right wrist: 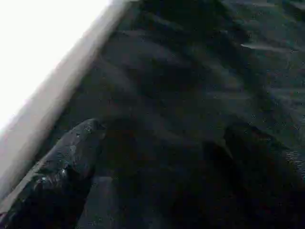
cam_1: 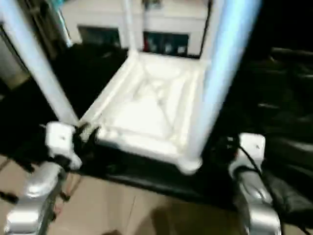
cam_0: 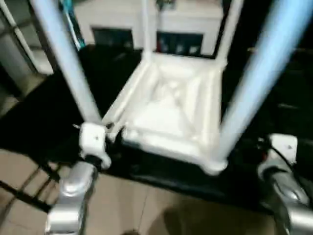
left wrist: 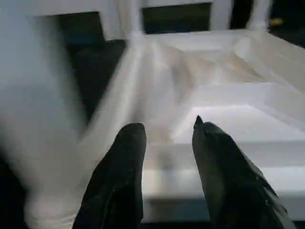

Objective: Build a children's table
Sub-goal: Move to table

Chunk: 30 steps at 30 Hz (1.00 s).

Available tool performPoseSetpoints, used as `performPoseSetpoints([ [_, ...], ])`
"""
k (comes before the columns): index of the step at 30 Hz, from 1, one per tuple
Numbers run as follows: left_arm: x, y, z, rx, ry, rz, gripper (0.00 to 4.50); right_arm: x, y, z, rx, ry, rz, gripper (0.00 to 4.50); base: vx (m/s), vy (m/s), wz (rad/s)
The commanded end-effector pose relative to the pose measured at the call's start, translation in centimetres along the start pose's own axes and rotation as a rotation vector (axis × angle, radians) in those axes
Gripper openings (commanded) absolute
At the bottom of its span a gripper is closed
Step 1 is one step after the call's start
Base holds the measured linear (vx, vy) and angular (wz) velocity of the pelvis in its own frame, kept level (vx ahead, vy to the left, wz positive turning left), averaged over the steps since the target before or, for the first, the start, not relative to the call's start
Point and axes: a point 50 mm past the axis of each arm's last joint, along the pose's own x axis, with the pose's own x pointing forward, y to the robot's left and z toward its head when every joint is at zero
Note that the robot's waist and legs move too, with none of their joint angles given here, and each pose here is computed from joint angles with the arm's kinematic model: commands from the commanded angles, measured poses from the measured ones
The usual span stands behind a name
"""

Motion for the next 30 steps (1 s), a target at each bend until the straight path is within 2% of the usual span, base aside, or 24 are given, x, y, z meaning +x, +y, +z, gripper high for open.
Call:
performPoseSetpoints([
  [1,-1.3,0.4,-1.0,-0.034,0.024,0.030,1.88,-0.5,-1.0,-0.7,-0.013,0.014,0.021,4.43,-0.049,0.120,0.00],
  [4,-3.1,1.7,-1.7,-0.038,0.021,0.138,1.88,-0.9,-1.1,-1.5,-0.059,0.043,0.091,4.43,-0.073,0.121,0.28],
  [5,-3.4,2.0,-1.8,-0.040,0.020,0.168,2.15,-1.0,-1.2,-1.6,-0.061,0.048,0.103,4.44,-0.100,0.037,0.18],
  [7,-4.4,3.2,-1.7,-0.066,-0.021,0.270,2.24,-1.3,-2.0,-1.8,-0.084,0.047,0.098,4.47,-0.088,0.010,0.20],
  [9,-5.3,3.8,-1.7,-0.083,-0.045,0.314,2.24,-1.6,-3.2,-1.8,-0.083,0.042,0.092,4.49,-0.063,-0.004,0.15],
  [10,-5.6,3.9,-1.8,-0.083,-0.045,0.313,2.51,-1.8,-3.7,-1.5,-0.060,0.029,0.116,4.50,-0.057,-0.003,0.11],
  [12,-5.7,4.0,-1.7,-0.076,-0.046,0.311,2.65,-1.9,-3.8,-1.3,-0.042,0.015,0.143,4.50,0.000,0.000,0.00],
  [14,-5.6,4.2,-1.2,-0.108,-0.089,0.286,2.76,-2.5,-3.4,-0.1,-0.019,-0.010,0.314,4.50,0.000,0.000,0.00],
  [16,-5.4,4.3,-0.9,-0.122,-0.106,0.269,2.89,-2.8,-3.1,0.4,-0.017,-0.018,0.395,4.50,0.000,0.000,0.00],
  [18,-4.4,4.2,-0.6,-0.138,-0.103,0.204,3.11,-4.4,-2.2,1.4,-0.060,0.017,0.689,4.50,0.000,0.000,0.00],
  [20,-3.2,4.3,-0.6,-0.116,-0.076,0.154,3.32,-5.5,-1.5,1.9,-0.091,0.064,0.883,4.50,0.000,0.000,0.00],
  [23,-1.8,4.6,-0.8,-0.086,-0.053,0.119,3.48,-6.1,-0.2,2.5,-0.111,0.105,1.048,4.50,0.000,0.000,0.00],
  [25,-1.4,4.8,-0.8,-0.086,-0.049,0.109,3.55,-6.3,0.3,2.6,-0.127,0.121,1.093,4.50,0.000,0.000,0.00],
  [26,-0.9,5.1,-1.0,-0.085,-0.037,0.105,3.74,-6.3,0.8,2.5,-0.145,0.138,1.138,4.50,0.000,0.000,0.00],
  [29,-0.4,5.4,-1.2,-0.102,-0.017,0.090,3.95,-5.9,1.2,2.6,-0.159,0.138,1.151,4.50,0.000,0.000,0.00],
  [30,-0.2,5.5,-1.3,-0.105,-0.010,0.085,4.17,-5.7,1.3,2.6,-0.165,0.138,1.157,4.50,0.000,0.000,0.00],
])
